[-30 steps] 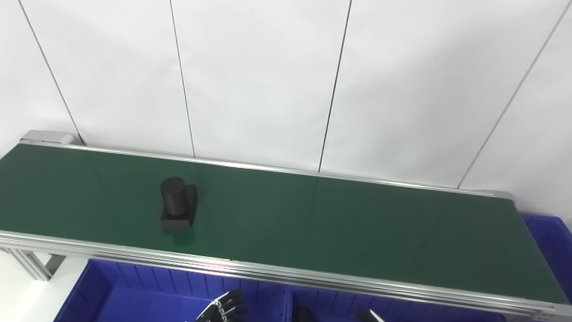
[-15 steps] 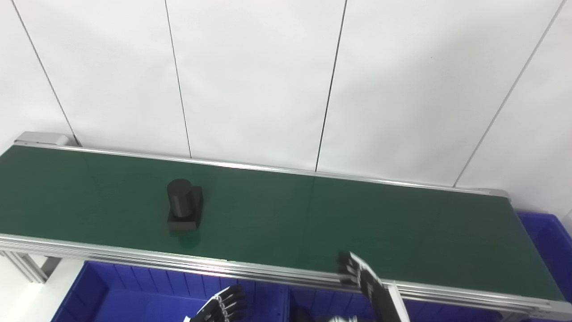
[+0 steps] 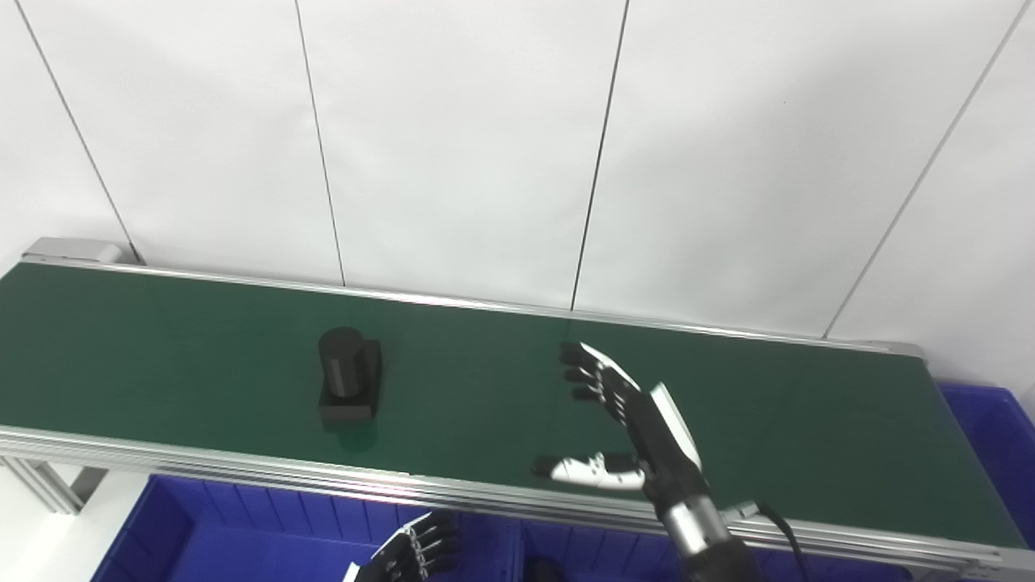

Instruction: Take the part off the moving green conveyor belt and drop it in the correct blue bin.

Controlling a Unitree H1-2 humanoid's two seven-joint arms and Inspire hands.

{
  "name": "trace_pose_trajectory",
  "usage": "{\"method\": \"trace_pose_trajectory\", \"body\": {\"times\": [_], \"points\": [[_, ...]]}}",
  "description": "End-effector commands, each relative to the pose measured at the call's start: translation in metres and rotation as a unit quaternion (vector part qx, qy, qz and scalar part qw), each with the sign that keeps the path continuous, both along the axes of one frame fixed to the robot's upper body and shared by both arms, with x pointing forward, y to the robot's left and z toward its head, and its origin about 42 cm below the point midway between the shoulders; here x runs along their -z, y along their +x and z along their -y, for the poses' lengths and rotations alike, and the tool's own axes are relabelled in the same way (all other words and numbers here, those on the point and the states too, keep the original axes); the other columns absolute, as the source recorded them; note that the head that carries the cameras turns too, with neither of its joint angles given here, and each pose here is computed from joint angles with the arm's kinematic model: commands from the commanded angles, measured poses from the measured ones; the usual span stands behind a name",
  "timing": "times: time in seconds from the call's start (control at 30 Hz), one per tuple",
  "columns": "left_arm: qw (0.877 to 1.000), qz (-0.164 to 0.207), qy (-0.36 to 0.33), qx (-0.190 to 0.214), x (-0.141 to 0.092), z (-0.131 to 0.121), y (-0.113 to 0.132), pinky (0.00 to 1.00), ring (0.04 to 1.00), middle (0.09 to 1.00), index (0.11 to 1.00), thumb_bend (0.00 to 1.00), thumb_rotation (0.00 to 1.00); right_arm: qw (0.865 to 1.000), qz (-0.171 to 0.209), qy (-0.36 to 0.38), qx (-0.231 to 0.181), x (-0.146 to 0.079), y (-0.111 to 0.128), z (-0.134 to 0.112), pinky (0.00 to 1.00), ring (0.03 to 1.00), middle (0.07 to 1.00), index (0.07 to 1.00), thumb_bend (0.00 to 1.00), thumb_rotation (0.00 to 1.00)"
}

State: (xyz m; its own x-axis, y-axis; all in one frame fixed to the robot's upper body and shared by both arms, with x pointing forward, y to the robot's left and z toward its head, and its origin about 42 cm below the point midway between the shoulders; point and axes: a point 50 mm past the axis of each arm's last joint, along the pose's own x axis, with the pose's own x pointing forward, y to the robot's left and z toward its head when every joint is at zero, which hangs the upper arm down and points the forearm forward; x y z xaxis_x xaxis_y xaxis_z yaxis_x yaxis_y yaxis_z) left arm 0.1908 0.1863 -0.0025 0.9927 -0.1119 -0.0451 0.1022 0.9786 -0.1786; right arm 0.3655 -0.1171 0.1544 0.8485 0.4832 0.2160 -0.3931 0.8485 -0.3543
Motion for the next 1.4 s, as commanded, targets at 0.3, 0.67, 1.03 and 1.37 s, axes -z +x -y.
{"method": "trace_pose_trajectory", "body": {"times": [0.3, 0.67, 1.03, 1.37], "points": [[1.0, 0.024, 0.002, -0.004, -0.007, 0.005, 0.005, 0.75, 0.757, 0.773, 0.773, 0.59, 0.0, 0.993, 0.001, -0.081, -0.088, -0.047, 0.074, -0.053, 0.78, 0.888, 0.956, 0.996, 0.87, 0.39], [1.0, 0.024, 0.0, -0.004, -0.006, 0.007, 0.003, 0.78, 0.76, 0.773, 0.783, 0.58, 0.0, 0.974, -0.011, -0.187, -0.127, -0.051, 0.099, -0.106, 0.84, 1.0, 1.0, 1.0, 0.91, 0.38], [1.0, 0.013, -0.004, 0.0, -0.002, 0.013, -0.003, 0.79, 0.762, 0.786, 0.787, 0.58, 0.0, 0.974, -0.021, -0.191, -0.117, -0.036, 0.107, -0.129, 1.0, 1.0, 1.0, 1.0, 0.92, 0.4], [1.0, 0.012, -0.013, -0.001, -0.002, 0.017, -0.005, 0.81, 0.761, 0.777, 0.78, 0.58, 0.0, 0.988, -0.004, -0.14, -0.063, -0.026, 0.109, -0.146, 1.0, 1.0, 1.0, 1.0, 0.88, 0.27]]}}
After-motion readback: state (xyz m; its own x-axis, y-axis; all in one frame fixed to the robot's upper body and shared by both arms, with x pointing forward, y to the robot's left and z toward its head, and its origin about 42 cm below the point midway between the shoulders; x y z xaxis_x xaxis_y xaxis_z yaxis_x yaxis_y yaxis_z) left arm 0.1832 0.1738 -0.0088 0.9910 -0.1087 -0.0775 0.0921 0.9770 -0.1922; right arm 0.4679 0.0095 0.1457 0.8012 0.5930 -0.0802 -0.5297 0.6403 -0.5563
